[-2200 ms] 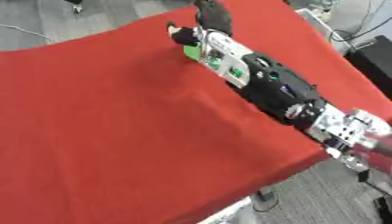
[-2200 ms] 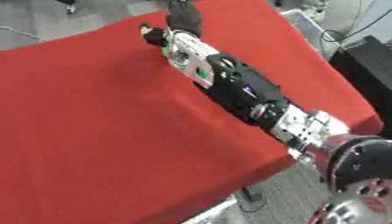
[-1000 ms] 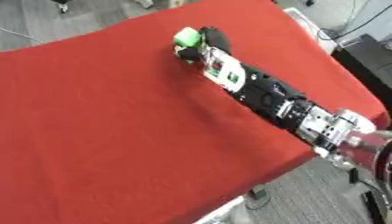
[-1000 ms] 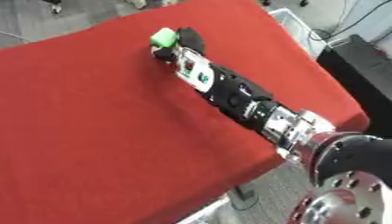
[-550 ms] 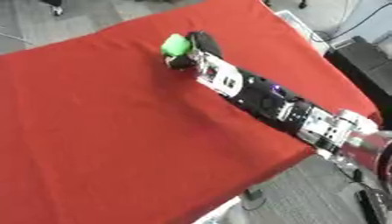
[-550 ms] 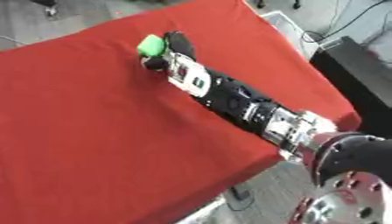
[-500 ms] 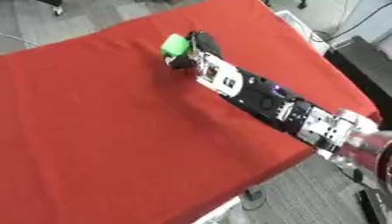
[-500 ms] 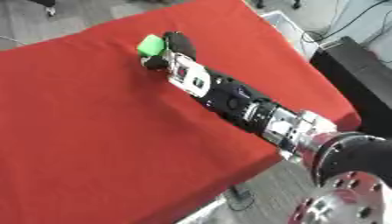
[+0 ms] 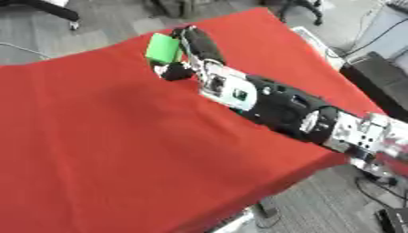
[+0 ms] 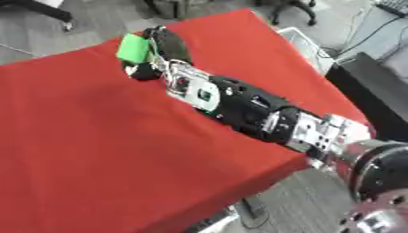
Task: Pick up the objects with one hand, pass them to the other hand, and then place them into the box on the other side of the table.
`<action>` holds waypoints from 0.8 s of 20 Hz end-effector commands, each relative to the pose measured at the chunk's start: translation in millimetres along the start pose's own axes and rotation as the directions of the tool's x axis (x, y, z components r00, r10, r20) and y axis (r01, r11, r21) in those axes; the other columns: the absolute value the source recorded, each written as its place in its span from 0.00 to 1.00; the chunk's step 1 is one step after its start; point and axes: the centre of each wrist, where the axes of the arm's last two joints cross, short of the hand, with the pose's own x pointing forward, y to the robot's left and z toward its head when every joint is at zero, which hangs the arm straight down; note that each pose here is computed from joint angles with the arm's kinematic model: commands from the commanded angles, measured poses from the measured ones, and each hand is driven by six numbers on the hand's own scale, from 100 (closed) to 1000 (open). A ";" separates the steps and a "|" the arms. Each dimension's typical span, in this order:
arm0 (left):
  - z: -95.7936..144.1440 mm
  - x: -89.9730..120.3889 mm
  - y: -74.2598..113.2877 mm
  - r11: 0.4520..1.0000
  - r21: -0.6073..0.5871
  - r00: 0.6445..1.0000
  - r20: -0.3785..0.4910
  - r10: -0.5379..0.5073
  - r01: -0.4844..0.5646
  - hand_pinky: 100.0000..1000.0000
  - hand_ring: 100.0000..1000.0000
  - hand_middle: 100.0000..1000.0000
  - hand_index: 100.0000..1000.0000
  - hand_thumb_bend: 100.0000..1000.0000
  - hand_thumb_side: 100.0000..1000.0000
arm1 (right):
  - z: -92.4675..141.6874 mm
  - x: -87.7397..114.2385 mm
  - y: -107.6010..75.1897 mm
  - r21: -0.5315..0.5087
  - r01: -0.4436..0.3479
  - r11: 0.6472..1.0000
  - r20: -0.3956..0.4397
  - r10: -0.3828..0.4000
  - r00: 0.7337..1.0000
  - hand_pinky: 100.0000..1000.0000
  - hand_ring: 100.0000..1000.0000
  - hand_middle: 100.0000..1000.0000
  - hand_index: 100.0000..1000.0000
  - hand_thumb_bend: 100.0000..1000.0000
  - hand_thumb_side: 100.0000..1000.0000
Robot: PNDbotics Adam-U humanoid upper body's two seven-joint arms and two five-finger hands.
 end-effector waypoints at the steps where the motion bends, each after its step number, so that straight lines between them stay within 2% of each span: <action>1: -2.9 3.4 13.6 0.984 -0.128 0.992 -0.017 -0.127 0.124 0.74 0.62 0.64 0.89 0.55 0.75 | 10.0 39.9 -7.2 -0.142 -0.007 0.990 0.065 0.017 0.998 0.00 0.75 0.49 0.52 0.23 0.00; 3: -12.4 -11.0 7.8 0.981 -0.156 0.992 -0.038 -0.119 0.112 0.73 0.62 0.64 0.89 0.56 0.76 | 21.5 62.1 -6.7 -0.113 0.037 0.993 0.180 -0.016 0.983 0.00 0.75 0.49 0.52 0.23 0.00; 5: -25.4 -26.0 -1.6 0.978 -0.187 0.993 -0.049 -0.105 0.094 0.73 0.62 0.65 0.89 0.58 0.77 | 34.8 79.5 -6.1 -0.077 0.069 0.995 0.283 -0.044 0.958 0.00 0.75 0.50 0.53 0.24 0.00; 9: -64.5 -52.3 -32.3 0.959 -0.277 0.997 -0.043 -0.070 0.055 0.73 0.62 0.64 0.89 0.59 0.78 | 66.7 102.0 -5.3 0.010 0.094 0.996 0.465 -0.087 0.881 0.00 0.76 0.50 0.54 0.24 0.00; 11: -86.3 -63.6 -51.0 0.943 -0.330 0.998 -0.034 -0.056 0.042 0.73 0.62 0.64 0.85 0.60 0.78 | 74.4 106.3 -5.9 0.034 0.093 0.995 0.518 -0.097 0.850 0.00 0.76 0.50 0.54 0.24 0.00; 12: -97.2 -68.5 -61.1 0.933 -0.358 0.998 -0.026 -0.052 0.039 0.76 0.65 0.67 0.85 0.49 0.85 | 74.9 106.7 -6.5 0.037 0.090 0.995 0.534 -0.096 0.840 0.00 0.75 0.50 0.53 0.24 0.00; 13: -108.1 -72.4 -72.0 0.921 -0.388 0.999 -0.012 -0.051 0.042 0.78 0.67 0.69 0.86 0.43 0.89 | 74.7 106.8 -7.3 0.038 0.087 0.995 0.548 -0.094 0.831 0.00 0.75 0.50 0.53 0.23 0.00; 16: -135.4 -84.6 -105.7 0.880 -0.473 0.999 0.028 -0.045 0.053 0.81 0.70 0.72 0.87 0.33 0.97 | 70.7 104.8 -11.0 0.028 0.070 0.997 0.573 -0.073 0.816 0.00 0.75 0.50 0.54 0.24 0.00</action>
